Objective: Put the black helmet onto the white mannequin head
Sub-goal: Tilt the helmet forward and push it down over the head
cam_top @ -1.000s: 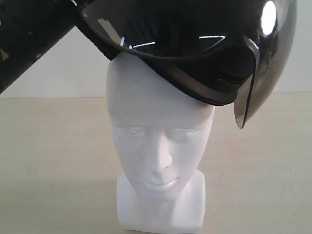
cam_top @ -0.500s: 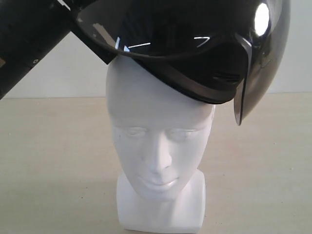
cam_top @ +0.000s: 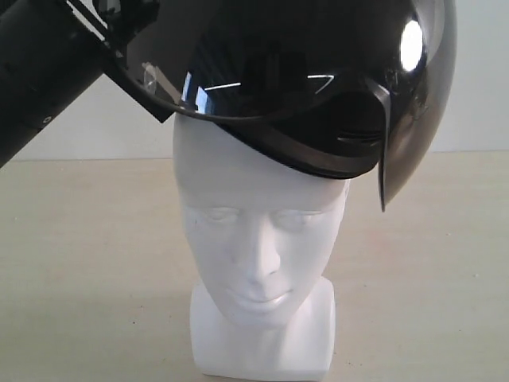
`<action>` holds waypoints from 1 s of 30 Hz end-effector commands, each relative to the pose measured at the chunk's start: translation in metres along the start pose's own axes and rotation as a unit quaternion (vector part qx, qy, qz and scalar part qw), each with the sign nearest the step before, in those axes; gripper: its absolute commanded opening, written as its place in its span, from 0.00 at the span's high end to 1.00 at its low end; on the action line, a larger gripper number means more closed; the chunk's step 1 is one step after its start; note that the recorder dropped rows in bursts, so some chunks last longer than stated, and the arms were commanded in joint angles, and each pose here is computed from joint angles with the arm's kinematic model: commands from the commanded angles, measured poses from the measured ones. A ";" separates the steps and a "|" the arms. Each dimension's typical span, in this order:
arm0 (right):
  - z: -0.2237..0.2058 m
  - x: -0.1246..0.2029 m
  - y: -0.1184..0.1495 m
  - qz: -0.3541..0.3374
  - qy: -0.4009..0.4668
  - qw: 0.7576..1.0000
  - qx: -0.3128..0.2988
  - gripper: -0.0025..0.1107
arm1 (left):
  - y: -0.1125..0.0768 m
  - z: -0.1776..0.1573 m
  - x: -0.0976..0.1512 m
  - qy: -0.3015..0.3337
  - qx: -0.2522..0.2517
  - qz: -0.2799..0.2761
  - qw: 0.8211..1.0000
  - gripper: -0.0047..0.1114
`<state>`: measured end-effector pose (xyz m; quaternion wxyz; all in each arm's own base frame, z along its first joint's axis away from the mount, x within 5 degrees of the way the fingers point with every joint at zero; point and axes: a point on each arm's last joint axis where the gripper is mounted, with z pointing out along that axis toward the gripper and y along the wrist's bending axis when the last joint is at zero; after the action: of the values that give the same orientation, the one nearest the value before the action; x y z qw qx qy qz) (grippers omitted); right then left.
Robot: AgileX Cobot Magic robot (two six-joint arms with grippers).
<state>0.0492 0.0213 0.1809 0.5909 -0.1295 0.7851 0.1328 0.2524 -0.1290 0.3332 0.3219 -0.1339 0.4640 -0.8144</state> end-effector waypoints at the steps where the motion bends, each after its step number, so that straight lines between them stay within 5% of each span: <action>1: 0.000 -0.001 0.000 -0.005 -0.007 1.000 0.000 0.98 | 0.010 -0.006 0.001 0.004 -0.049 0.022 0.999 0.92; 15: 0.000 -0.001 0.000 -0.002 -0.007 1.000 0.000 0.98 | 0.022 -0.013 -0.001 -0.015 -0.097 0.041 0.994 0.92; 30: 0.000 -0.001 0.000 -0.002 -0.007 1.000 0.000 0.98 | 0.040 -0.020 -0.014 -0.017 -0.101 -0.015 0.995 0.92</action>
<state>0.0492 0.0213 0.1809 0.5909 -0.1295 0.7851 0.1328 0.2610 -0.1204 0.3122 0.2995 -0.1674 0.4850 -0.8044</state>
